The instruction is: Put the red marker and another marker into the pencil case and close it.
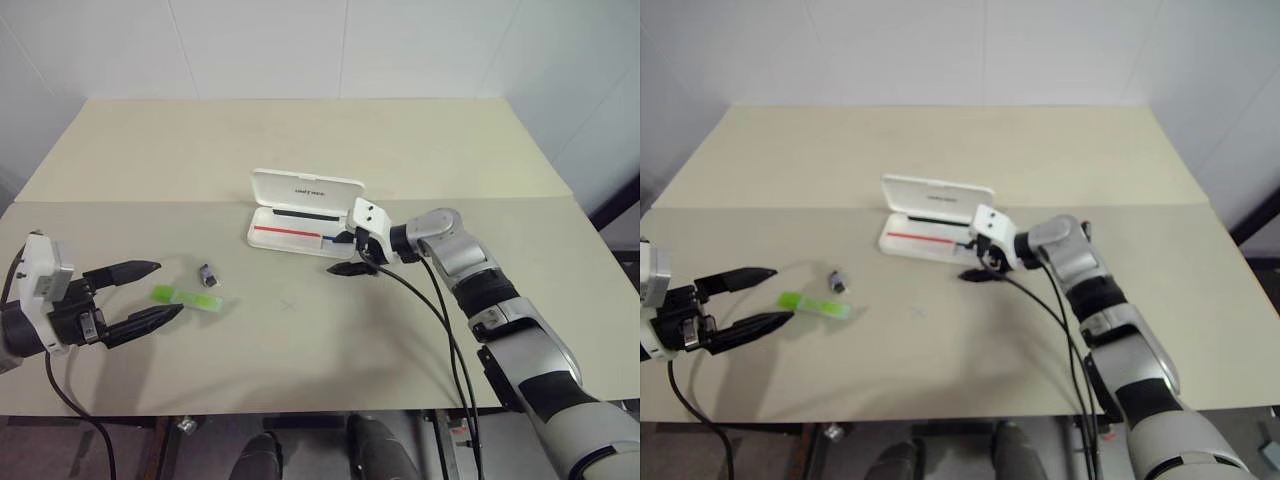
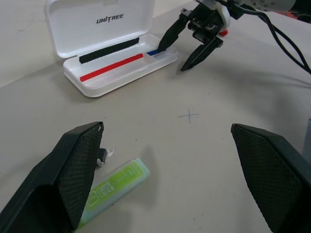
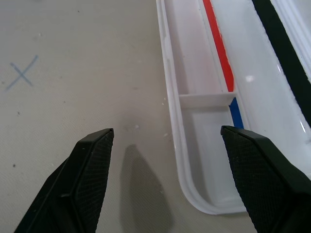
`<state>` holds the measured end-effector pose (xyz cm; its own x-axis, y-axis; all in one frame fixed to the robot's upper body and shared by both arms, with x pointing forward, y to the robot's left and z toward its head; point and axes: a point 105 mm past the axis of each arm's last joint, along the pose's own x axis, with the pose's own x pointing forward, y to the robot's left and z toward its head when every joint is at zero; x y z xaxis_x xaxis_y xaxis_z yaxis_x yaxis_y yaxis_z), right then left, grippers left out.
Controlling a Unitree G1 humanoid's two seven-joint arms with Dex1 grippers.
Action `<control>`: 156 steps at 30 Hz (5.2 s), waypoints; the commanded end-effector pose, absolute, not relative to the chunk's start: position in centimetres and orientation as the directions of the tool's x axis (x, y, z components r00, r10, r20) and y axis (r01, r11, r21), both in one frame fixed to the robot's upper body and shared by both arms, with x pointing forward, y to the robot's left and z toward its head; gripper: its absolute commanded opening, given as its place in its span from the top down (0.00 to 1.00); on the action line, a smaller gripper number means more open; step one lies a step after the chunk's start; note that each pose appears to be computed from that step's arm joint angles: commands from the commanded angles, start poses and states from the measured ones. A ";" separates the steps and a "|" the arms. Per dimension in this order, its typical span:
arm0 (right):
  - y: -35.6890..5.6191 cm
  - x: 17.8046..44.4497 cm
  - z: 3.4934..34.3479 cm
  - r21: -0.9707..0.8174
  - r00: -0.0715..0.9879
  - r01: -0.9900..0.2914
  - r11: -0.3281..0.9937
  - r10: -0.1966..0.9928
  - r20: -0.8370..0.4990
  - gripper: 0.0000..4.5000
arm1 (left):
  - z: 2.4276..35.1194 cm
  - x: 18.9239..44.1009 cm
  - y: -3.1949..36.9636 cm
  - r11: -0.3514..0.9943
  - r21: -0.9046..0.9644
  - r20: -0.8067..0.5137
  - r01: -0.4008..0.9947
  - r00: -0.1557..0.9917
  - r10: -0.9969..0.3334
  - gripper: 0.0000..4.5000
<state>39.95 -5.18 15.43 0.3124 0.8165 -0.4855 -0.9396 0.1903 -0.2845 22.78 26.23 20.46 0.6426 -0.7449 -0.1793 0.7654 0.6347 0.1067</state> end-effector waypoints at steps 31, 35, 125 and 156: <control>-6.5 36.7 20.6 -0.474 0.266 -0.876 0.092 0.911 -0.314 0.87 | 21.9 23.6 24.9 0.603 0.175 -0.111 0.779 0.624 -0.774 0.00; -7.8 33.5 18.7 -0.467 0.216 -0.884 -0.004 0.884 -0.415 0.87 | 21.9 24.3 24.7 0.580 0.169 -0.115 0.797 0.600 -0.792 0.00; -17.5 43.5 19.6 -0.510 0.913 -0.403 0.760 0.295 -0.282 0.00 | 21.1 26.4 22.0 0.471 0.162 -0.081 0.867 0.487 -0.870 0.00; -22.0 42.9 20.4 -0.393 0.957 -0.156 0.906 0.040 -0.286 0.00 | 20.5 27.4 20.8 0.444 0.161 -0.034 0.882 0.454 -0.890 0.00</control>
